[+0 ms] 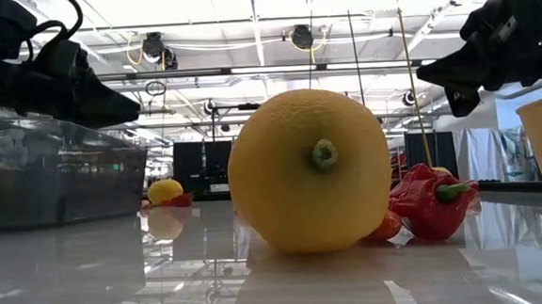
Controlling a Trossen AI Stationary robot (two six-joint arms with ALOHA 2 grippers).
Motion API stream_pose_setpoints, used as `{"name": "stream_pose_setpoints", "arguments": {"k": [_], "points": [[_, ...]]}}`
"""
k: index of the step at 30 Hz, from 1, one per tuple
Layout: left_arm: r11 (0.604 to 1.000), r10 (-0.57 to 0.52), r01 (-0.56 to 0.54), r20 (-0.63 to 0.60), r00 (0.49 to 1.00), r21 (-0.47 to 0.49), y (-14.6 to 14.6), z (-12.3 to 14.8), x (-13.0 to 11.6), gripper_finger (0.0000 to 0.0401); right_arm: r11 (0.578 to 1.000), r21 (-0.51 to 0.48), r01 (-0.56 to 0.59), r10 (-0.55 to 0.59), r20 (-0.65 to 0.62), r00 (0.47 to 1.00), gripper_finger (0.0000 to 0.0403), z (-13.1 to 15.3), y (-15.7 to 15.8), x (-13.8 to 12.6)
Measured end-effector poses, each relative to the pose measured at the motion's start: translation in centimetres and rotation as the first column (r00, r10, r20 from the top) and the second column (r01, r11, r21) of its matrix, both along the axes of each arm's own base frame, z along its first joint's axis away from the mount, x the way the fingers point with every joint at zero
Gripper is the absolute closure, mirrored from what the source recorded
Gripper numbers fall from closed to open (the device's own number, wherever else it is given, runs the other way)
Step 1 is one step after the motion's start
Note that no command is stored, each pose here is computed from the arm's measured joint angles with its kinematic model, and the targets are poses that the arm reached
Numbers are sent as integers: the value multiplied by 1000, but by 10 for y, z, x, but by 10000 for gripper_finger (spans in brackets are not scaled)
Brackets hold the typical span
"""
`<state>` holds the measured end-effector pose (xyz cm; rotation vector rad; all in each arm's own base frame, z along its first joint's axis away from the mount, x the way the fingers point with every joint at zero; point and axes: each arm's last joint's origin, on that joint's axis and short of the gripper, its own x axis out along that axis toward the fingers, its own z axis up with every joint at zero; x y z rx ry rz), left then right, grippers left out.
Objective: Sort produce into baskets
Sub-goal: Put the lemon into the orange bin
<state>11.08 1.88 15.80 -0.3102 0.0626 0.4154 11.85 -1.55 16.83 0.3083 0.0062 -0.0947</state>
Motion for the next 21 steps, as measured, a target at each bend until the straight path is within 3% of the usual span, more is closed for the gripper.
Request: {"name": "stream_pose_setpoints", "arguments": {"k": [5, 11, 16, 21], "points": [[995, 69, -65, -47, 996, 79, 7, 26, -1, 274, 1000, -2, 0, 0, -3, 1000, 403, 0, 0, 2], [971, 204, -161, -259, 944, 178, 27, 80, 4, 274, 1000, -7, 0, 0, -31, 1000, 403, -3, -1, 3], [959, 270, -187, -478, 836, 214, 59, 112, 25, 257, 1000, -5, 0, 0, -48, 999, 403, -5, -1, 4], [990, 141, -100, -720, 679, 99, 101, 112, 56, 211, 1000, 12, -2, 3, -59, 998, 403, -6, -1, 5]]}}
